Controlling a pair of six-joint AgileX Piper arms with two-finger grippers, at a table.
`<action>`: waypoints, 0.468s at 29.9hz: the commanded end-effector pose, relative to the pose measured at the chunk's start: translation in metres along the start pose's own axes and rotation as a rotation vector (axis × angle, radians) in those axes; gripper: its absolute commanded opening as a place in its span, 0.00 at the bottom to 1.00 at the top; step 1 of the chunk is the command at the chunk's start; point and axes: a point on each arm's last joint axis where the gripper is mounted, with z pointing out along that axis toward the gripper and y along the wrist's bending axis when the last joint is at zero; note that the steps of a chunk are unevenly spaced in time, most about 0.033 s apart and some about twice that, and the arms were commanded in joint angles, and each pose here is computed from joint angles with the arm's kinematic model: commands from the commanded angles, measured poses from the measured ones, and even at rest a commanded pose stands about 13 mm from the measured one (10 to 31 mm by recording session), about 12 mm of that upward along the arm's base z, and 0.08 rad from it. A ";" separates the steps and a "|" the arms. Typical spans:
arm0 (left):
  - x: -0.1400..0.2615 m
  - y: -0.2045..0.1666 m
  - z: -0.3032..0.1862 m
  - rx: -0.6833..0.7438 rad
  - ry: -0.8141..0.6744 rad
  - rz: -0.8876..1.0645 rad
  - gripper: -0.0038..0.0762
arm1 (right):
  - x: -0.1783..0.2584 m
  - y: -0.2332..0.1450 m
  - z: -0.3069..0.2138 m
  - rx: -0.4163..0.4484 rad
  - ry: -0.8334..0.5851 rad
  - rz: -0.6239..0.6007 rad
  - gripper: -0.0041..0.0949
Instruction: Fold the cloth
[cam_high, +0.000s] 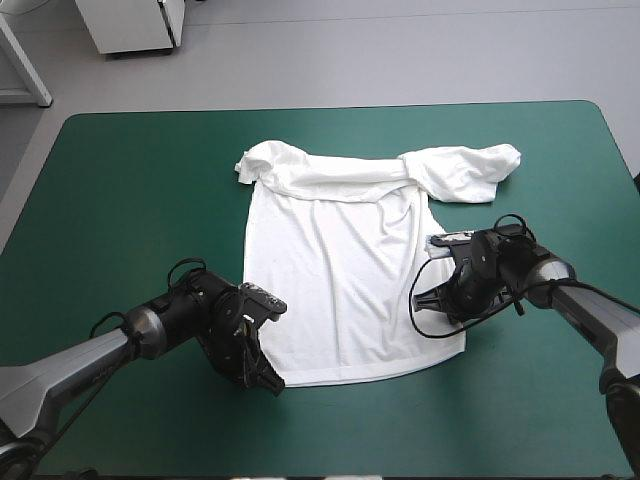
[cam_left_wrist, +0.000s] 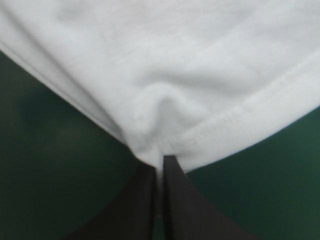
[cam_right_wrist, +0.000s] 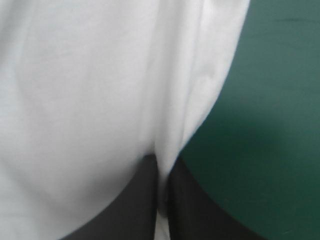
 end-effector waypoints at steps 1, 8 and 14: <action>-0.019 0.006 -0.011 -0.084 -0.130 0.045 0.04 | -0.007 0.012 -0.010 -0.038 -0.018 0.013 0.02; -0.043 0.025 -0.118 -0.212 -0.434 0.036 0.04 | -0.035 0.012 -0.120 0.025 -0.314 -0.059 0.02; -0.043 0.032 -0.231 -0.387 -0.766 0.046 0.04 | -0.042 0.016 -0.229 0.012 -0.632 -0.073 0.02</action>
